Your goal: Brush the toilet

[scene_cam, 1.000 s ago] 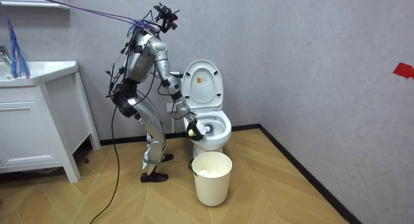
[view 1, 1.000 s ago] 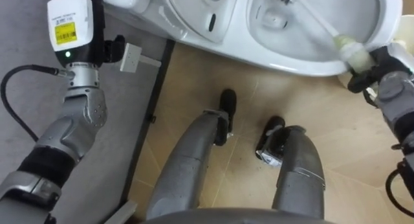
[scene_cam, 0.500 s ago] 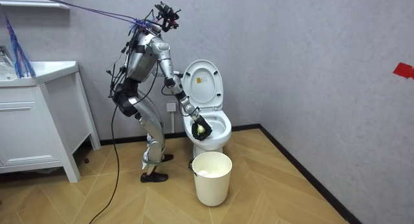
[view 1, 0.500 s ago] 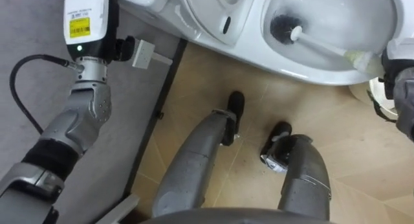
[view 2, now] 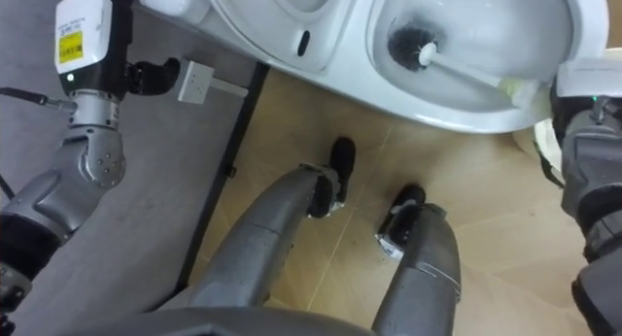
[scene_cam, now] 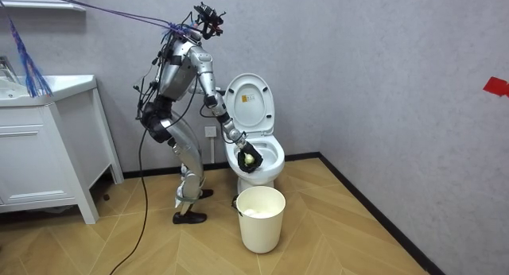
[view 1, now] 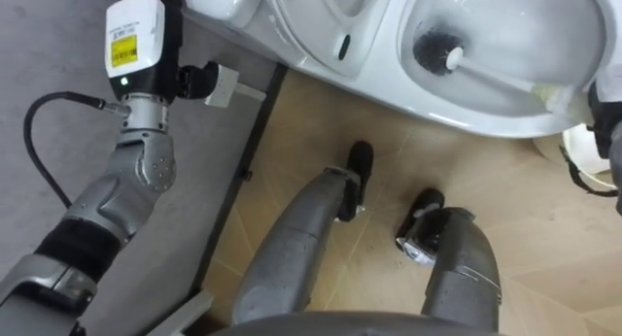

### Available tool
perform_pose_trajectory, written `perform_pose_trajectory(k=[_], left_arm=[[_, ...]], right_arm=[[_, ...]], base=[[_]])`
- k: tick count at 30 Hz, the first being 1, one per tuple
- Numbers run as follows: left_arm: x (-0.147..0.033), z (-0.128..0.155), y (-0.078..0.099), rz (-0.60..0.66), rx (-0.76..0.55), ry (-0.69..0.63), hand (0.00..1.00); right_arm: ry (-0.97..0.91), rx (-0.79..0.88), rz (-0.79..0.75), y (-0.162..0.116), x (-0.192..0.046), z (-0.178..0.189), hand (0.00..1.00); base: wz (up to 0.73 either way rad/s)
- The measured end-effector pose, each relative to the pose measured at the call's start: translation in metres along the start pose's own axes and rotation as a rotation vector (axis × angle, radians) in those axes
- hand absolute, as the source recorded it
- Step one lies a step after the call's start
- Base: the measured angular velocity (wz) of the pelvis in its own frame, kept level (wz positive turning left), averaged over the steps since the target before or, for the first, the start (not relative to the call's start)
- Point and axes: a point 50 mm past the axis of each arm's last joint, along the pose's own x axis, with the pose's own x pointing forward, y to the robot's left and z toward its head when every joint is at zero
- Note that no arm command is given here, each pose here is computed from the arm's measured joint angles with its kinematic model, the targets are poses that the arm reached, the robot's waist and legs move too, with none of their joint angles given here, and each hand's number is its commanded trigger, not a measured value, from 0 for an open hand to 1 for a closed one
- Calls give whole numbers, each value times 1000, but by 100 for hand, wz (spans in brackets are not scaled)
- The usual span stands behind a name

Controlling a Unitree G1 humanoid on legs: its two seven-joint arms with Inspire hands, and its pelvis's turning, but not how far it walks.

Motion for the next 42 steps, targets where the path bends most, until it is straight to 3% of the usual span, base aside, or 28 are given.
perform_pose_trajectory(k=[4,9,12,23,25,28,34,36,42], left_arm=[[0,-8,6,15,24,11,0],[-1,-18,18,101,24,56,0],[-1,-22,21,139,33,72,0],[-1,-26,21,146,62,79,0],[-1,-26,21,142,87,69,0],[0,-26,21,136,138,48,0],[1,-24,17,84,156,30,0],[6,-18,16,74,155,6,0],[11,-10,11,25,149,-26,0]], right_arm=[[94,571,86,-1,4,13,100],[89,945,159,-4,3,37,100],[76,1079,207,-3,2,47,100],[38,1224,318,4,-2,63,100],[34,1202,317,3,-1,63,100],[11,1043,264,-1,1,58,100],[-57,542,130,-14,6,48,100],[-73,299,104,-12,6,44,100],[-62,-40,59,-18,8,34,100]], base=[[-5],[-11],[0],[3],[0],[2],[-2],[6],[-8]])
